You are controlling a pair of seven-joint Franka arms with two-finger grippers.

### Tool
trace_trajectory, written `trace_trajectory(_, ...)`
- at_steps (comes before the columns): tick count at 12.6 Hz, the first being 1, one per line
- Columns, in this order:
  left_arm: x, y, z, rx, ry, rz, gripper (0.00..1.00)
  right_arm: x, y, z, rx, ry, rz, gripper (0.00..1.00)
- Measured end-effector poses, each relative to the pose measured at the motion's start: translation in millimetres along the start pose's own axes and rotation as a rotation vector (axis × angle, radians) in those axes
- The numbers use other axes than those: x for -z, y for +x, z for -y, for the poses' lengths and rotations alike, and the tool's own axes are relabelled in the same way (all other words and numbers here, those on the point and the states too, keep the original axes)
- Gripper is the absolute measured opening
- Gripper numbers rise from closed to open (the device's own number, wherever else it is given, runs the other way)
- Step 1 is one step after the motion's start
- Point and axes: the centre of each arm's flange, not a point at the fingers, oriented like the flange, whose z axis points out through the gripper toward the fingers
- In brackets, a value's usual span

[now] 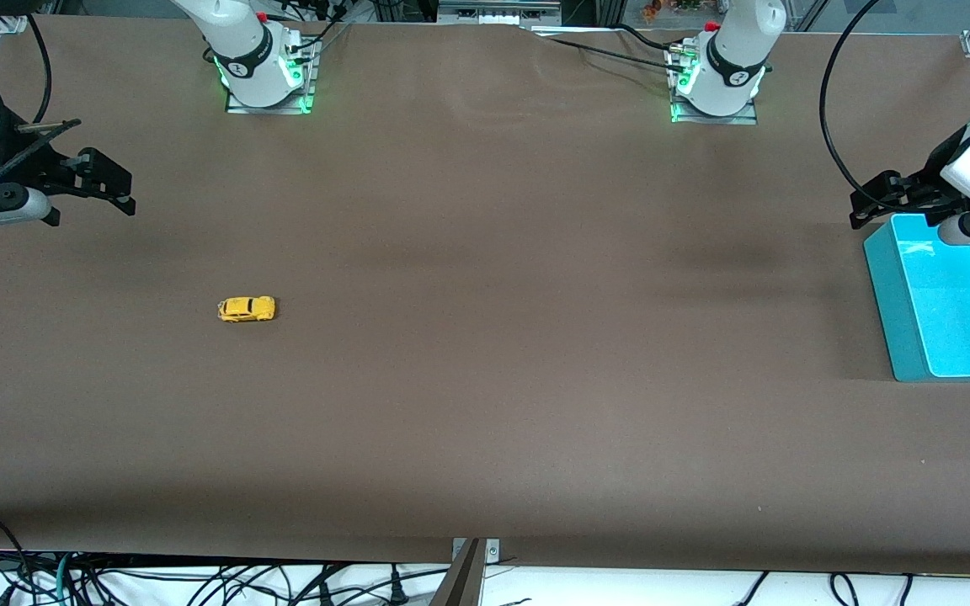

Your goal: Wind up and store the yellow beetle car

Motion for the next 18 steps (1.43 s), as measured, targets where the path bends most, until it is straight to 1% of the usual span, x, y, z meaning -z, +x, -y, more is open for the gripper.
trace_trajectory(10,0.0,0.0,-0.2,0.000,0.000,0.000,1.00,0.2,-0.5,1.0,0.002,0.000,0.003,1.00)
trace_trajectory(14,0.0,0.0,-0.2,0.000,0.000,0.000,1.00,-1.2,-2.9,1.4,0.002,0.002,0.023,1.00)
trace_trajectory(18,0.0,0.0,-0.6,-0.001,0.000,0.000,1.00,-5.4,-8.5,2.9,0.004,0.006,0.074,1.00)
